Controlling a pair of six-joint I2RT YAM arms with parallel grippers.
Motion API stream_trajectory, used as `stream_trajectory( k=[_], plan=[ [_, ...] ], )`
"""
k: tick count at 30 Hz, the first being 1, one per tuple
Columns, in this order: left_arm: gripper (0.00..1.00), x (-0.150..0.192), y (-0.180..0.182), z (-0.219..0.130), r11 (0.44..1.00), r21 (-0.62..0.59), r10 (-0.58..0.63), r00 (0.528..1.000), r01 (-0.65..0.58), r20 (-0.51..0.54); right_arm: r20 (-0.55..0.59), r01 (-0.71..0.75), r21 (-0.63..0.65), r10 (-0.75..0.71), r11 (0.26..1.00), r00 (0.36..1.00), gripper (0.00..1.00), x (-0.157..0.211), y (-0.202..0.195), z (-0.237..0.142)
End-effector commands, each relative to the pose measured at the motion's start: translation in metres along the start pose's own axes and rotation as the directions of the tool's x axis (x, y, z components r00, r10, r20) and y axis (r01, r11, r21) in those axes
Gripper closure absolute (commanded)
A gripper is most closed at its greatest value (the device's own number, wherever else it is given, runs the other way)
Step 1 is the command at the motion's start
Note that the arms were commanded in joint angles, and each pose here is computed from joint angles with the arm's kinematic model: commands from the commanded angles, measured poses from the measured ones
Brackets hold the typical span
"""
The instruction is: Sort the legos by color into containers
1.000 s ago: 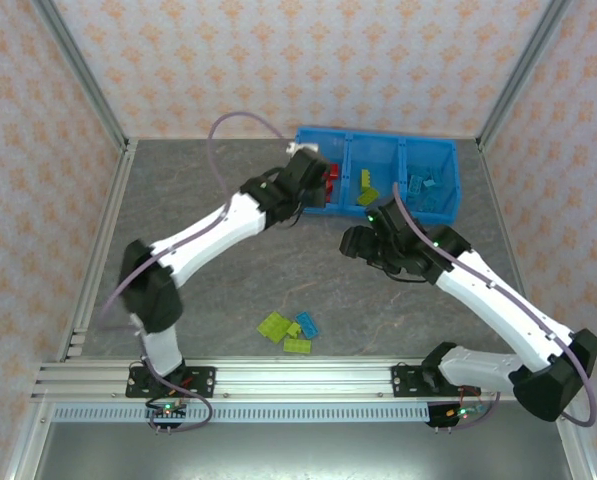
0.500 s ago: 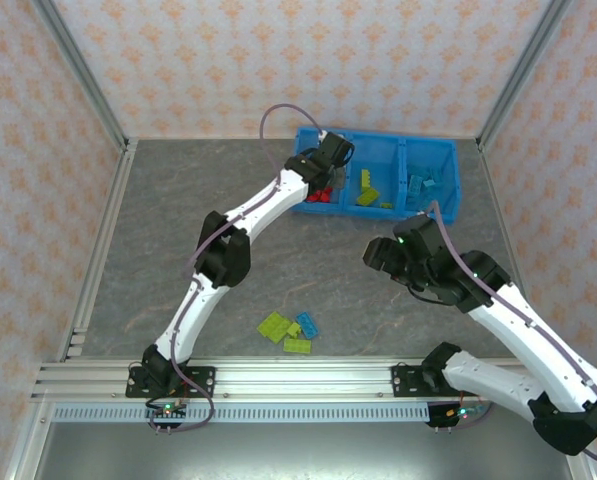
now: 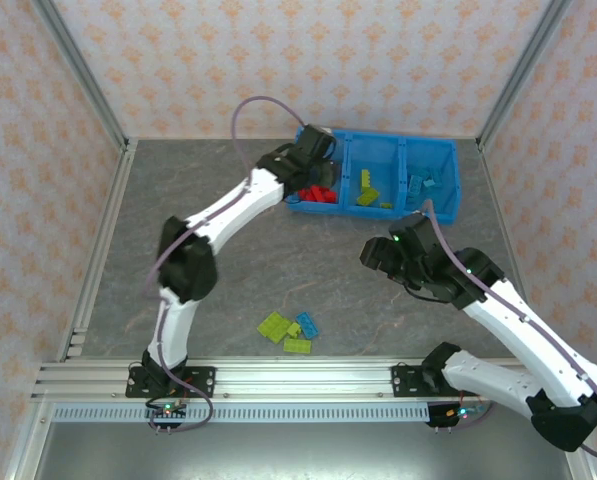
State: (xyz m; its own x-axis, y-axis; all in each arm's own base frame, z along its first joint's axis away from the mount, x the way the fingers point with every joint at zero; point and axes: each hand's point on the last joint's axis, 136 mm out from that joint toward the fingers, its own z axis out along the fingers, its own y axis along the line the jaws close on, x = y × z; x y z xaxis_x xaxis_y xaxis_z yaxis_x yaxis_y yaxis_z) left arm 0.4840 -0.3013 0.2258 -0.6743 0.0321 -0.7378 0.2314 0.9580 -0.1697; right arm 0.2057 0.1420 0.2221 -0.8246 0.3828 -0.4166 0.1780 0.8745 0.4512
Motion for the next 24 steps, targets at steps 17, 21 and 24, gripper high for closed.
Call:
stream_trajectory(
  k=[17,21,24],
  plan=[
    [0.47,0.162,0.113,-0.285,0.755,-0.047,0.652,0.742,-0.654,0.154,-0.374,0.668,-0.196,-0.685,0.717,0.625,0.12,0.166,0.124,0.110],
    [0.45,0.204,0.118,-0.300,0.629,0.000,0.766,0.620,-0.777,0.171,-0.431,0.736,-0.186,-0.727,0.651,0.534,0.08,0.194,0.118,0.136],
    [0.36,0.233,0.117,-0.305,0.517,0.052,0.835,0.517,-0.854,0.189,-0.470,0.762,-0.180,-0.734,0.623,0.489,0.08,0.209,0.115,0.155]
  ],
)
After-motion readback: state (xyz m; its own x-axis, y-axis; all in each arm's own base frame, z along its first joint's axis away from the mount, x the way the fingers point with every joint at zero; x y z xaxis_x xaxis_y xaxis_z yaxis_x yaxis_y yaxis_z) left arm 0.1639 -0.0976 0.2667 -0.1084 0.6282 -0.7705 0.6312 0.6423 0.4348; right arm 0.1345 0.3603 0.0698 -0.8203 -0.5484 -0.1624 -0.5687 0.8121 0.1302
